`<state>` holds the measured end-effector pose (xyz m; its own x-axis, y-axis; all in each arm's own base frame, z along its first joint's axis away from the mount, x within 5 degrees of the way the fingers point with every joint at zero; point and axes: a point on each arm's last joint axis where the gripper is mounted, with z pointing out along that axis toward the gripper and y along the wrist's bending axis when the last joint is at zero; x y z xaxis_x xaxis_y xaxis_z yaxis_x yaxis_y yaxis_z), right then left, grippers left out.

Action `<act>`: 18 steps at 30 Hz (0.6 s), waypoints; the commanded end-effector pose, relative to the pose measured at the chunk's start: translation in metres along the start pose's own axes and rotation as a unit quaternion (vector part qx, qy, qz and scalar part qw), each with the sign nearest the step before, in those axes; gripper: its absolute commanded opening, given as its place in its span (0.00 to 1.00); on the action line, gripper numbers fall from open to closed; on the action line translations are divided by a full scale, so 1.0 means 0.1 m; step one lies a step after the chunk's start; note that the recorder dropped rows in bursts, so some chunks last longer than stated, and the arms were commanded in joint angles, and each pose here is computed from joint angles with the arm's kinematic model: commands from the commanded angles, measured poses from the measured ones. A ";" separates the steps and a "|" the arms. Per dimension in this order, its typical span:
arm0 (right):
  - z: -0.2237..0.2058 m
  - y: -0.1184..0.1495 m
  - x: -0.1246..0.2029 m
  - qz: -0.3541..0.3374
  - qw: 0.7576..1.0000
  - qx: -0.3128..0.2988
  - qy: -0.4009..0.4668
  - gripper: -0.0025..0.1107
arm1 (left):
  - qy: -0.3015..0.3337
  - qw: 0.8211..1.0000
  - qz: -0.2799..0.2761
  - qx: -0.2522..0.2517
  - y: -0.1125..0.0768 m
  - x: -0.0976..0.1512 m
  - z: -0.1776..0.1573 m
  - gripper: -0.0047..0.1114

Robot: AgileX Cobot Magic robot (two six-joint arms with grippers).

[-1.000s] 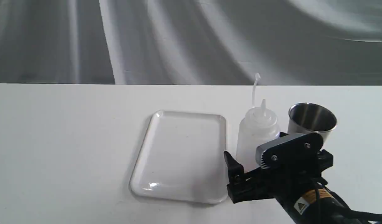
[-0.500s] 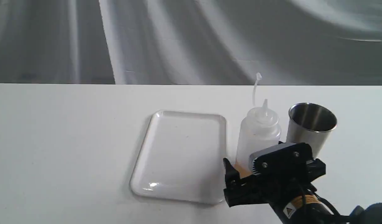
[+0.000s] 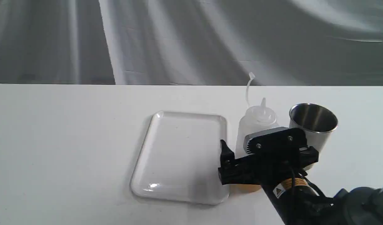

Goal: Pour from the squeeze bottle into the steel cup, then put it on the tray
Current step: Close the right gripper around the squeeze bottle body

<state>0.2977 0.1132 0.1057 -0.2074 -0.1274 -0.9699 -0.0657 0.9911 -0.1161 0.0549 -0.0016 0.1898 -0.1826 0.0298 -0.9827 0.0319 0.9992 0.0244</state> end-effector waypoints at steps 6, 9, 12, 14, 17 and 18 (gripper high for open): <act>0.07 -0.08 0.14 0.007 1.000 0.008 0.018 0.94 | -0.003 1.000 -0.002 -0.001 0.00 0.01 0.00 0.04; 0.08 -0.09 0.18 0.005 1.000 0.009 0.021 0.94 | -0.003 1.000 -0.002 -0.001 0.00 0.01 0.00 0.04; 0.08 -0.09 0.18 0.016 1.000 0.009 0.018 0.94 | -0.003 1.000 -0.003 -0.001 0.00 0.01 0.00 0.04; 0.10 -0.08 0.16 0.020 1.000 0.010 0.015 0.94 | -0.003 1.000 -0.003 -0.001 0.00 0.01 0.00 0.04; 0.17 -0.05 0.19 0.020 1.000 0.009 0.020 0.94 | -0.003 1.000 -0.003 -0.001 0.00 0.01 0.00 0.04; 0.19 -0.04 0.22 0.018 1.000 0.007 0.024 0.94 | -0.003 1.000 -0.003 -0.001 0.00 0.01 0.00 0.04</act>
<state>0.3084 0.1076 0.0836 -0.2532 -0.0938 -0.9628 -0.0395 0.9955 -0.0866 0.0549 -0.0016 0.1898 -0.1826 0.0298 -0.9827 0.0319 0.9992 0.0244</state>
